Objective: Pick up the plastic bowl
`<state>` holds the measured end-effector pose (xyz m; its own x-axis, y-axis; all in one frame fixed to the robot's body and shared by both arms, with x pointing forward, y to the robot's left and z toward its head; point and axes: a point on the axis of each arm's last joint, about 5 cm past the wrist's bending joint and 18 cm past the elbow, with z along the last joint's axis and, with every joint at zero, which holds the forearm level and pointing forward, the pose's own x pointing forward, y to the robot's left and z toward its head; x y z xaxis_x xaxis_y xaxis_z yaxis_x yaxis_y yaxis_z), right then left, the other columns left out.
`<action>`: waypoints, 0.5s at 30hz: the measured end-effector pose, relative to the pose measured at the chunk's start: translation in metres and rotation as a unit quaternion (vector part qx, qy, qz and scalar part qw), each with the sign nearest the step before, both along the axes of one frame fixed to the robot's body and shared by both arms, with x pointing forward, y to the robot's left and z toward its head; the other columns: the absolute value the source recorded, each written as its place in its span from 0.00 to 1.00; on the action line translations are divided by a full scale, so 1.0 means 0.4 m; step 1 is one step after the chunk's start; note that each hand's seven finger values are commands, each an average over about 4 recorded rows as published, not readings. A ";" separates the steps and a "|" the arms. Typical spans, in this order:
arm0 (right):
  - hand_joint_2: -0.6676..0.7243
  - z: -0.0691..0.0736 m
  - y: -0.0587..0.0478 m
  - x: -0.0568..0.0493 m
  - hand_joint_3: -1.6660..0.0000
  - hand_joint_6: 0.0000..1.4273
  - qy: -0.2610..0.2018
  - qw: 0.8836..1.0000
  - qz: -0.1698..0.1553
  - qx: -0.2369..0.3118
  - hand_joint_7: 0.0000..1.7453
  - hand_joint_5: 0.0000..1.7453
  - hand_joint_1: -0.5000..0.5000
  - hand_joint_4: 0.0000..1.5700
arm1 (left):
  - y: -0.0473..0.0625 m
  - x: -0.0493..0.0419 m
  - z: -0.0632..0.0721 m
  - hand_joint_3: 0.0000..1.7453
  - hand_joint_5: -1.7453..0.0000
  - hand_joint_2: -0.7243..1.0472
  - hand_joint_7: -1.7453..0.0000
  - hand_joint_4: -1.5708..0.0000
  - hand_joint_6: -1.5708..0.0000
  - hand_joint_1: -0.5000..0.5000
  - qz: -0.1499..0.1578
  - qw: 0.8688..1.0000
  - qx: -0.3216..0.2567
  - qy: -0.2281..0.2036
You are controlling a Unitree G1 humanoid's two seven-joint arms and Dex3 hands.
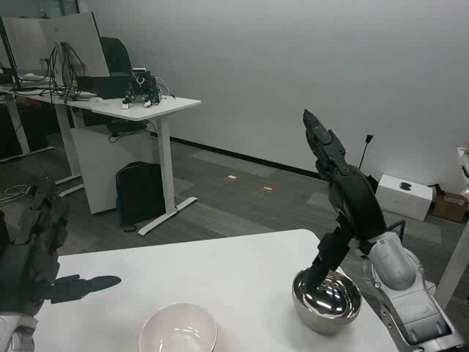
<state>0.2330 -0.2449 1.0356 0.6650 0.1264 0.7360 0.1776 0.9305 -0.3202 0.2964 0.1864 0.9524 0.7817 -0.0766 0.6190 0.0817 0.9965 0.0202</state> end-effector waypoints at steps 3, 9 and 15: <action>0.95 -0.025 0.027 0.037 1.00 0.00 0.003 0.999 0.033 0.011 0.00 0.00 0.02 0.00 | -0.022 -0.009 -0.001 0.01 1.00 0.65 1.00 1.00 1.00 0.00 0.026 0.999 -0.025 -0.037; 0.95 -0.101 0.091 0.087 1.00 0.00 0.048 0.994 0.095 0.022 0.00 0.00 0.04 0.00 | -0.084 -0.029 0.005 0.00 1.00 0.65 1.00 1.00 1.00 0.00 0.044 0.987 -0.091 -0.127; 0.95 -0.096 0.091 0.088 1.00 0.00 0.041 0.994 0.096 0.026 0.00 0.00 0.04 0.00 | -0.082 -0.030 0.004 0.00 1.00 0.65 1.00 1.00 1.00 0.00 0.047 0.987 -0.094 -0.126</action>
